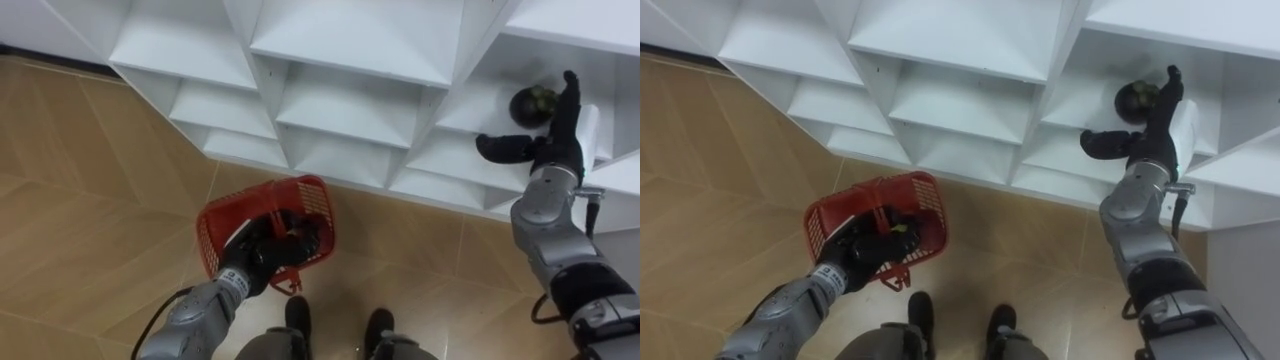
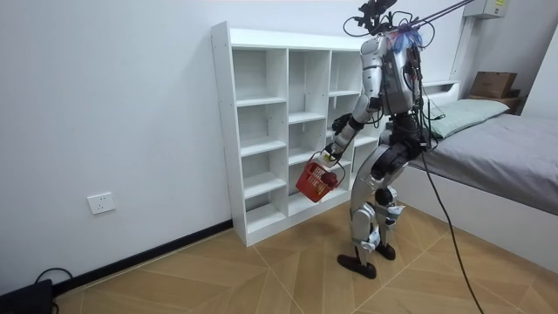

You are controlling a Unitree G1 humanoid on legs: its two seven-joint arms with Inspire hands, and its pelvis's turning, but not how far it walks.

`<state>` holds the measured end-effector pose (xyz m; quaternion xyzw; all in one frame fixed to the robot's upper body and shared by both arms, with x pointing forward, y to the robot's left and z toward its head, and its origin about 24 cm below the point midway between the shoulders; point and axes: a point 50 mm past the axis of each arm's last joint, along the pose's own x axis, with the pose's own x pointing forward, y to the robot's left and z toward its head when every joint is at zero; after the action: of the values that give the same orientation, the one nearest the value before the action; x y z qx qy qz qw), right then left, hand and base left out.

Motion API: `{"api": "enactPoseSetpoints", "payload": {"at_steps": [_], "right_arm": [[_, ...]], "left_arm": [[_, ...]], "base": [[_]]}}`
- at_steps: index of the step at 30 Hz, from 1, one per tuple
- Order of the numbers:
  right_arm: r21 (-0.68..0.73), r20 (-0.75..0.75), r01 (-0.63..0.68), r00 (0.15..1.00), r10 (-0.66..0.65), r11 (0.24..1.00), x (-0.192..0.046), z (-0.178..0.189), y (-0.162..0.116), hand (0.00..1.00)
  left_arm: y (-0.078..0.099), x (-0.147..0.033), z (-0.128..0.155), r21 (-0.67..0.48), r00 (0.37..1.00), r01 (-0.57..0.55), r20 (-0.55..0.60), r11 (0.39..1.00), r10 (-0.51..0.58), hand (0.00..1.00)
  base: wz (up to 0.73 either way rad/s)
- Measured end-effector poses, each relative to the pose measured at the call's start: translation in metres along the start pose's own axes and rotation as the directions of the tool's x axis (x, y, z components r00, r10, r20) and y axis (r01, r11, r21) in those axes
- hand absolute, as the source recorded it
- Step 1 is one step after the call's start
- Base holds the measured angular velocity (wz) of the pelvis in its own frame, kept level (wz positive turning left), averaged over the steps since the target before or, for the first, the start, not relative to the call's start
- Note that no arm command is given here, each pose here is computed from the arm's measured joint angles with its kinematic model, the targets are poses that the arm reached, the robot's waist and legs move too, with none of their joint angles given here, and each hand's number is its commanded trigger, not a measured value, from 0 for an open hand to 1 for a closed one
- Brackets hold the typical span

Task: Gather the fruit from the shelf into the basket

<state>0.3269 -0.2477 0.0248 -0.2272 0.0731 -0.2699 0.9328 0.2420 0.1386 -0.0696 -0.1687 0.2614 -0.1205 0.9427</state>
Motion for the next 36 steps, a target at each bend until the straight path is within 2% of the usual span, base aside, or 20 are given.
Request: {"api": "enactPoseSetpoints", "payload": {"at_steps": [16,17,18,19,20,21,28,36], "right_arm": [[0.012,0.02,0.004,1.0,-0.004,1.0,0.003,0.008,0.001,0.0],[0.013,0.021,0.004,1.0,-0.004,1.0,0.003,0.009,0.001,0.1],[0.014,0.023,0.004,1.0,-0.005,1.0,0.004,0.01,0.001,0.1],[0.018,0.029,0.004,1.0,-0.004,1.0,0.004,0.011,0.001,0.74],[0.019,0.031,0.003,1.0,-0.004,1.0,0.004,0.012,0.001,0.95],[0.019,0.031,0.003,1.0,-0.004,1.0,0.004,0.012,0.001,1.0],[-0.072,0.096,-0.011,0.995,0.018,0.997,0.001,0.015,0.007,1.0],[-0.044,0.102,-0.015,0.995,0.019,0.999,0.002,0.022,0.009,1.0]], "left_arm": [[0.0,0.0,-0.001,0.002,1.0,0.0,-0.003,1.0,0.0,1.0],[0.0,0.0,-0.001,0.003,1.0,0.0,-0.003,1.0,0.0,1.0],[0.0,0.0,-0.001,0.003,1.0,0.0,-0.003,1.0,0.0,1.0],[0.0,0.0,-0.001,0.003,1.0,0.0,-0.002,1.0,0.0,1.0],[0.0,0.0,0.0,0.004,1.0,-0.001,-0.002,1.0,0.001,1.0],[0.0,0.0,0.0,0.004,1.0,-0.001,-0.002,1.0,0.001,1.0],[0.0,0.0,0.0,0.005,1.0,0.0,-0.002,1.0,0.0,1.0],[-0.001,0.0,-0.002,0.009,1.0,0.006,-0.009,1.0,-0.005,1.0]], "base": [[0.0],[0.0],[-0.04],[-0.05],[-0.04],[0.0],[0.0],[0.01]]}}
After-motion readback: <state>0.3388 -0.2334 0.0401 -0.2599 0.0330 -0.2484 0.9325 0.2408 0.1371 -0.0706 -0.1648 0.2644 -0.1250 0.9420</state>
